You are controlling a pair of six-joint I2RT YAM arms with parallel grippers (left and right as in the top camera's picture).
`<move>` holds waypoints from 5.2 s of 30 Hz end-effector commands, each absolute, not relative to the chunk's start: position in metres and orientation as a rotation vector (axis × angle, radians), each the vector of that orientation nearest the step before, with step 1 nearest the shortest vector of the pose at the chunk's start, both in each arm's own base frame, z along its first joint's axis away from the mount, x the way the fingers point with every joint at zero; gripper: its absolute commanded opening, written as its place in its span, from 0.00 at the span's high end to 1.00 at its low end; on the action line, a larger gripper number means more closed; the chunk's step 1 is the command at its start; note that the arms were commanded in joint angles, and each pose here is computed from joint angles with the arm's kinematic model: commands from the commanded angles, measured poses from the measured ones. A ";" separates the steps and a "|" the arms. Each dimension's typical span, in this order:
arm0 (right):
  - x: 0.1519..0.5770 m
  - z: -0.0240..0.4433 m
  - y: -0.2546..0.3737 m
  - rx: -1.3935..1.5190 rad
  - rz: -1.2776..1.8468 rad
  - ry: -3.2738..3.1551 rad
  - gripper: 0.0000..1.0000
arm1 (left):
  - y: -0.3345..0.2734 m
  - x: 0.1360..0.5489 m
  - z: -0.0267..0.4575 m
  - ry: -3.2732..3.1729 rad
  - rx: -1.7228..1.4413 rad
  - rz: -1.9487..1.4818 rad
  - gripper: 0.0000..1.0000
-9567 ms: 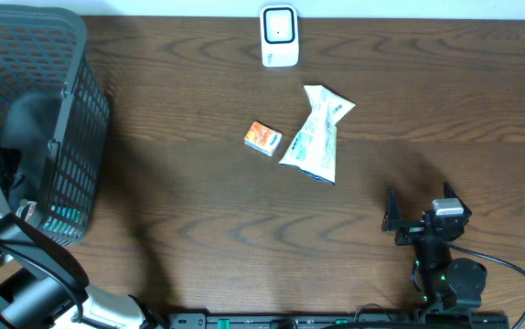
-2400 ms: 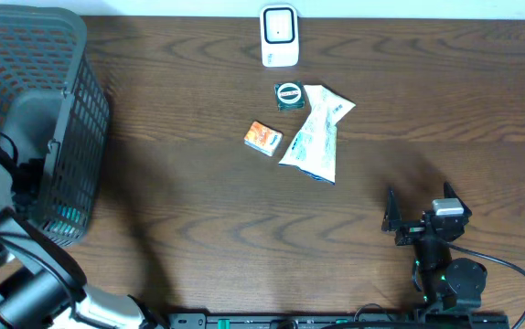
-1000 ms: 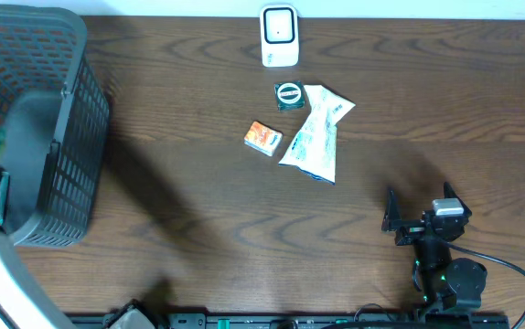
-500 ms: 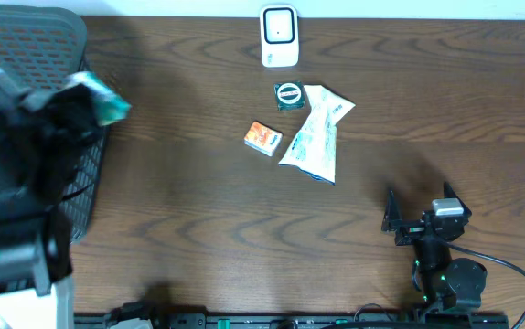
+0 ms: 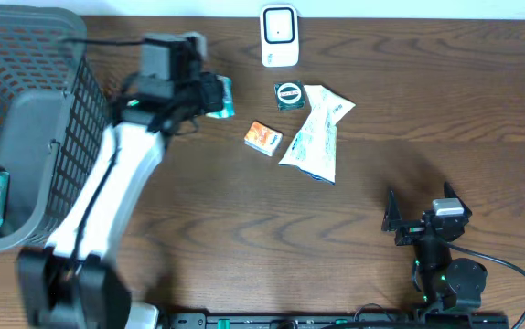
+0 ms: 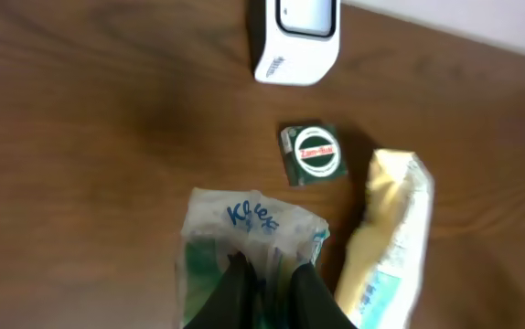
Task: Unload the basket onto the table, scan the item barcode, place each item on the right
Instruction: 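Carry the Kleenex pack with the left gripper and place it on table, then reach the left gripper into the basket and grasp the light-green wipes pack, then carry the wipes pack with the left gripper and set it on the table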
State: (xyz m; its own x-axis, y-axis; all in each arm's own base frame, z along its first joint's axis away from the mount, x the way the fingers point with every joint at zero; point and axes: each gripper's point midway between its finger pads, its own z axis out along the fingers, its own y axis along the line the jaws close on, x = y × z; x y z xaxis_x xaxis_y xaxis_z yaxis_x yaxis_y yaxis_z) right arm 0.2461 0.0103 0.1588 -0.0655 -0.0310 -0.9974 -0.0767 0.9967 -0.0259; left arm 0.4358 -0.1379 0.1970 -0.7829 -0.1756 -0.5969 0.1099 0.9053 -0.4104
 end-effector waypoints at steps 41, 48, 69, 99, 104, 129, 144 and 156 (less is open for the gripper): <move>0.246 0.158 0.010 -0.074 0.046 1.637 0.01 | 0.281 0.327 0.256 2.225 -0.698 0.870 0.27; 0.246 0.158 0.010 -0.074 0.046 1.637 0.01 | 0.323 0.308 0.189 2.391 -0.815 0.901 0.16; 0.246 0.158 0.010 -0.074 0.046 1.637 0.01 | 0.337 0.292 0.072 2.750 -0.771 0.830 0.16; 0.246 0.158 0.010 -0.074 0.046 1.637 0.01 | 0.330 0.300 0.118 2.493 -0.951 0.571 0.93; 0.246 0.158 0.010 -0.074 0.046 1.637 0.01 | 0.308 0.325 0.215 2.136 -1.005 0.508 0.93; 0.246 0.158 0.010 -0.074 0.046 1.637 0.01 | -0.090 0.427 0.296 2.117 -0.088 -0.667 0.92; 0.246 0.158 0.010 -0.074 0.046 1.637 0.01 | -0.185 0.451 0.122 2.501 0.036 -0.733 0.89; 0.246 0.158 0.010 -0.074 0.046 1.637 0.01 | -0.086 0.457 0.140 2.487 -0.171 -0.298 0.16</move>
State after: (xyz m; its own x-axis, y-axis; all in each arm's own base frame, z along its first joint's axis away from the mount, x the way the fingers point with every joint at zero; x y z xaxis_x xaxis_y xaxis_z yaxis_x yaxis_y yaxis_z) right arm 0.2461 0.0103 0.1589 -0.0651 -0.0310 -0.9974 -0.0767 0.9967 -0.0260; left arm 0.4515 -0.1222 0.1233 -0.8428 -0.1650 -0.5122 0.0340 0.9336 -0.3567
